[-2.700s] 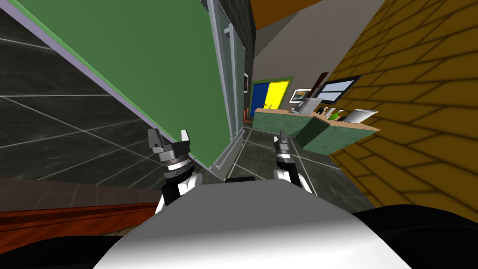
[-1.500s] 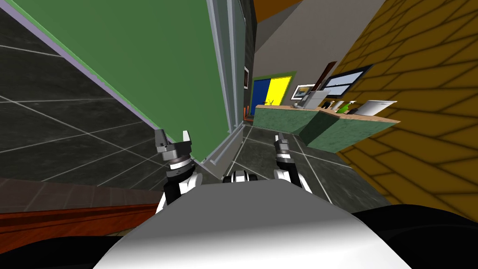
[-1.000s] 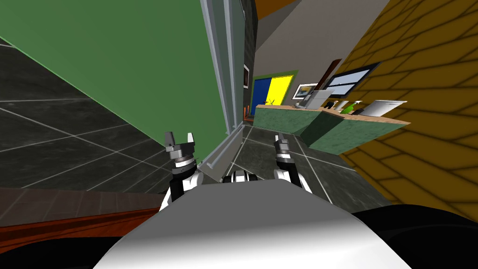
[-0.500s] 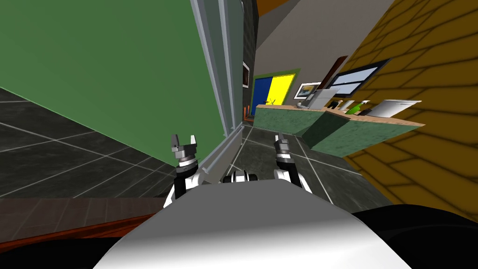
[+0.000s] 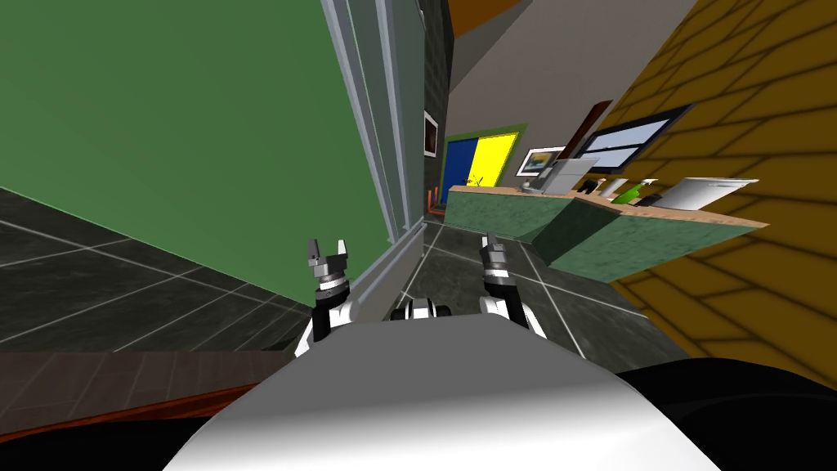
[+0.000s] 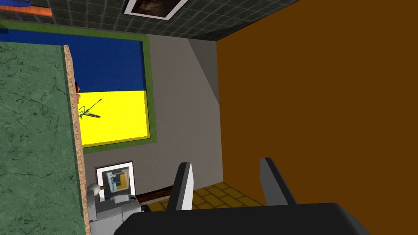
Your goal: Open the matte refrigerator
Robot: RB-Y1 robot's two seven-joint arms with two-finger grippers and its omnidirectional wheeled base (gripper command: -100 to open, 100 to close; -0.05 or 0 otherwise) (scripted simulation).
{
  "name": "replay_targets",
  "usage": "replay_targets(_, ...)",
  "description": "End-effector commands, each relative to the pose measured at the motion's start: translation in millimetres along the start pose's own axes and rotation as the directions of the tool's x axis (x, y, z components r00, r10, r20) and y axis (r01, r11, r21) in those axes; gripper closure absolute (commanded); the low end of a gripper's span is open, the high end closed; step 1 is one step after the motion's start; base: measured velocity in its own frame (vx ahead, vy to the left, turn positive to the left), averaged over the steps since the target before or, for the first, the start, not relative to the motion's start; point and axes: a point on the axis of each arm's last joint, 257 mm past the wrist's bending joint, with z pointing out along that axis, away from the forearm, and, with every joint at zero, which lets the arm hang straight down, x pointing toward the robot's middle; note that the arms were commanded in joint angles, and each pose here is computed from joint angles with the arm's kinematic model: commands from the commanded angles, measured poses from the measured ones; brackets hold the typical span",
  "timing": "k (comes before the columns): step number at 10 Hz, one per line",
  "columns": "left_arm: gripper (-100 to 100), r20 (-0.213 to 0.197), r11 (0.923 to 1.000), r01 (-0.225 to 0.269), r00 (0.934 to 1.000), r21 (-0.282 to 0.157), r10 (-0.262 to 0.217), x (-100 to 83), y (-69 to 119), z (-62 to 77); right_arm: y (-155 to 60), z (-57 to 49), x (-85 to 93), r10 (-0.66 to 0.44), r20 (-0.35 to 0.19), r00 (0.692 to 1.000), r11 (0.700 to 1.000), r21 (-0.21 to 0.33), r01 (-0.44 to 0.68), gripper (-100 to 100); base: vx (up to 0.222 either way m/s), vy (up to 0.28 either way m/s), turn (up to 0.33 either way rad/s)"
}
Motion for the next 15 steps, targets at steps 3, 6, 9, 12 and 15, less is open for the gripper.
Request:
replay_targets(3,-100,0.034,0.9984,0.031,0.9990,-0.048,-0.029,-15.4,29.3,-11.5,0.0,0.0,0.0,0.000,0.000,1.000,1.000,0.000,0.000,0,0.072,-0.067,0.031)
replay_targets(6,-100,0.063,0.9958,0.056,0.9967,-0.073,-0.051,-26.6,47.9,-20.6,0.0,0.0,0.0,0.000,0.000,1.000,1.000,0.000,0.000,0,0.074,-0.084,0.029)
replay_targets(9,-100,0.096,0.9923,0.082,0.9927,-0.092,-0.073,-37.1,64.0,-29.7,0.0,0.0,0.0,0.000,0.000,1.000,1.000,0.000,0.000,0,0.061,-0.057,0.026)
replay_targets(12,-100,0.117,0.9895,0.095,0.9898,-0.109,-0.082,-43.3,74.9,-37.0,0.0,0.0,0.0,0.000,0.000,1.000,1.000,0.000,0.000,0,0.051,-0.058,0.012)
replay_targets(15,-100,0.156,0.9839,0.122,0.9825,-0.131,-0.101,-53.9,92.1,-49.7,0.0,0.0,0.0,0.000,0.000,1.000,1.000,0.000,0.000,0,0.078,-0.095,0.030)
